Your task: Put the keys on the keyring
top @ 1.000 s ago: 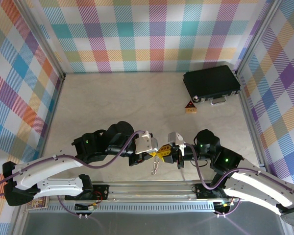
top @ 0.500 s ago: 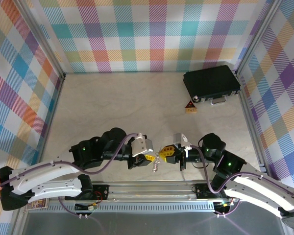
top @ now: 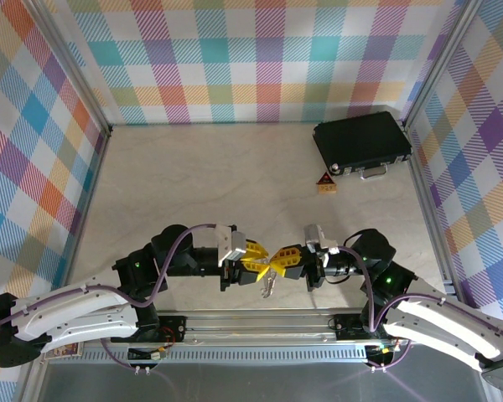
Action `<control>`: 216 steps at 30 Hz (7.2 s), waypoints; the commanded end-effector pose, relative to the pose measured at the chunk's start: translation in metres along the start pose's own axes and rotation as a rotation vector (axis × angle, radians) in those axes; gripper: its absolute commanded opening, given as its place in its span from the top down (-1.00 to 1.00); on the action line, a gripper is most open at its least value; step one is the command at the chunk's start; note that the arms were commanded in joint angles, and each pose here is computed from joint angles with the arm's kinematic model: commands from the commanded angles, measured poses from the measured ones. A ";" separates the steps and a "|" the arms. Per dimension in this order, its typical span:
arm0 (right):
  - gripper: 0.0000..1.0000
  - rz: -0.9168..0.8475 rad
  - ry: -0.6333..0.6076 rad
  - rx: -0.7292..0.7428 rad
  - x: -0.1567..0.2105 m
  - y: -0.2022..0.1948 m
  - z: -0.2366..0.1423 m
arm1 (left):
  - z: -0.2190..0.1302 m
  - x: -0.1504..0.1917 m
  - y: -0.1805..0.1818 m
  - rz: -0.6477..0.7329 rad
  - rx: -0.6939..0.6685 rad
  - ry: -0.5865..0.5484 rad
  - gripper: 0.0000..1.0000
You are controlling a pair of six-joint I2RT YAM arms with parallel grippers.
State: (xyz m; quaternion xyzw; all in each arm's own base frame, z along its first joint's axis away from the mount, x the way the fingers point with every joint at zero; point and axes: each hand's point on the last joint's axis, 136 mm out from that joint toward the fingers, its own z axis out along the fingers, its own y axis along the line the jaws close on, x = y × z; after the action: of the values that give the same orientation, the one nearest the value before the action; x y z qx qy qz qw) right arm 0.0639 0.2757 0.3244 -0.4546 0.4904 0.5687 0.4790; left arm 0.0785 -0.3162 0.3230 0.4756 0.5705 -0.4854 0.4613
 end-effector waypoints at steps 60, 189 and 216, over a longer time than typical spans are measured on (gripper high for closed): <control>-0.98 0.301 0.279 0.585 0.071 -0.102 -0.023 | -0.027 -0.013 0.116 -0.232 -0.571 -0.120 1.00; 0.17 0.779 0.910 1.113 0.246 -0.132 -0.116 | -0.049 0.079 0.098 -0.322 -0.393 0.081 1.00; 0.55 0.890 1.228 0.960 0.274 -0.131 -0.093 | -0.053 0.089 0.091 -0.322 -0.373 0.038 1.00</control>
State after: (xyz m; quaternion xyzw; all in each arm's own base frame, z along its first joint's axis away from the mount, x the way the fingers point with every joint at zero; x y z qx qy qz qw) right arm 0.1674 0.2195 0.0270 -0.1931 0.9765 0.0926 0.0222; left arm 0.1596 -0.2451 0.2166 0.2925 0.7485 -0.4085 0.4327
